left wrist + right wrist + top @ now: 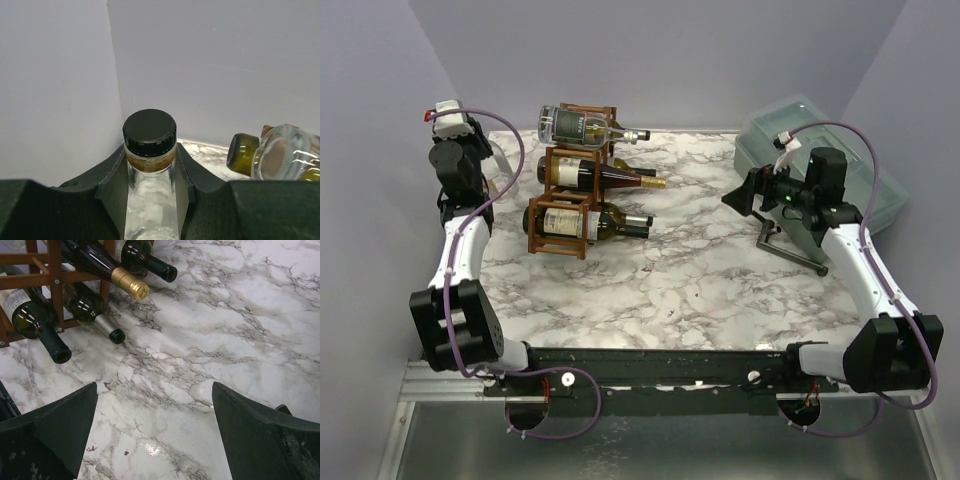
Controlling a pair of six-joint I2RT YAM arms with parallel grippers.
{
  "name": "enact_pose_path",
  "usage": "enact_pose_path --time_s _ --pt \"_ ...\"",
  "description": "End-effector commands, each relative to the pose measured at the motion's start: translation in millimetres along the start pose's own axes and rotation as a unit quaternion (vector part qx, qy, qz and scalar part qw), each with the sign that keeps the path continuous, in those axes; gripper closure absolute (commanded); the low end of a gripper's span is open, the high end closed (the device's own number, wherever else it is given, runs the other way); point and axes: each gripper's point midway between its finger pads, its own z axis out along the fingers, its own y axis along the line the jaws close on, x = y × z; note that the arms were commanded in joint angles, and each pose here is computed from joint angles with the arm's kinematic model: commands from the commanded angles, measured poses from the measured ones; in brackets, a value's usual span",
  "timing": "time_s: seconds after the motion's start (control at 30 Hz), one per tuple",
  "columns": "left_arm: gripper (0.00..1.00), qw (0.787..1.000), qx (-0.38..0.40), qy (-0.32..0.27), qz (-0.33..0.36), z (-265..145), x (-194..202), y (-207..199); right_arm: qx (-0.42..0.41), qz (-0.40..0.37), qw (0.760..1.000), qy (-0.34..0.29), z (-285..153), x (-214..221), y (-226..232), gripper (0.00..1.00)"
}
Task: Take the wine bottle off the wine rack
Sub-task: Place the wine bottle at the corner of the board.
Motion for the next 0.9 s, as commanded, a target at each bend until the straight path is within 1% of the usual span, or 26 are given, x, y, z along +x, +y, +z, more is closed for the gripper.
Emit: enact_pose_path --time_s 0.0,0.03,0.13,0.23,0.37,0.63,0.87 --pt "1.0 0.984 0.039 -0.176 0.018 16.3 -92.6 -10.2 -0.003 0.001 1.0 0.012 4.2 10.1 -5.0 0.0" --pt "1.0 0.983 0.043 -0.176 0.024 23.2 -89.5 -11.2 -0.003 -0.015 1.0 0.013 4.9 10.8 -7.0 0.0" --pt "1.0 0.982 0.057 -0.175 0.04 43.1 -78.6 -15.2 -0.012 -0.021 0.999 0.021 6.7 15.6 -7.2 0.0" --pt "1.0 0.981 0.058 -0.175 0.065 60.4 -69.4 -14.4 -0.039 -0.03 0.998 0.029 7.7 19.8 -0.8 0.0" --pt "1.0 0.98 0.061 -0.173 0.075 81.9 -57.5 -13.0 -0.058 -0.033 0.997 0.042 11.1 27.8 0.8 0.0" --pt "1.0 0.982 0.07 -0.162 0.067 116.6 -31.5 -10.4 -0.068 -0.026 0.995 0.062 17.2 40.3 -3.8 0.0" --pt "1.0 0.983 0.075 -0.154 0.06 136.3 -12.0 -10.2 -0.076 -0.017 0.994 0.07 19.0 46.5 -7.0 0.0"
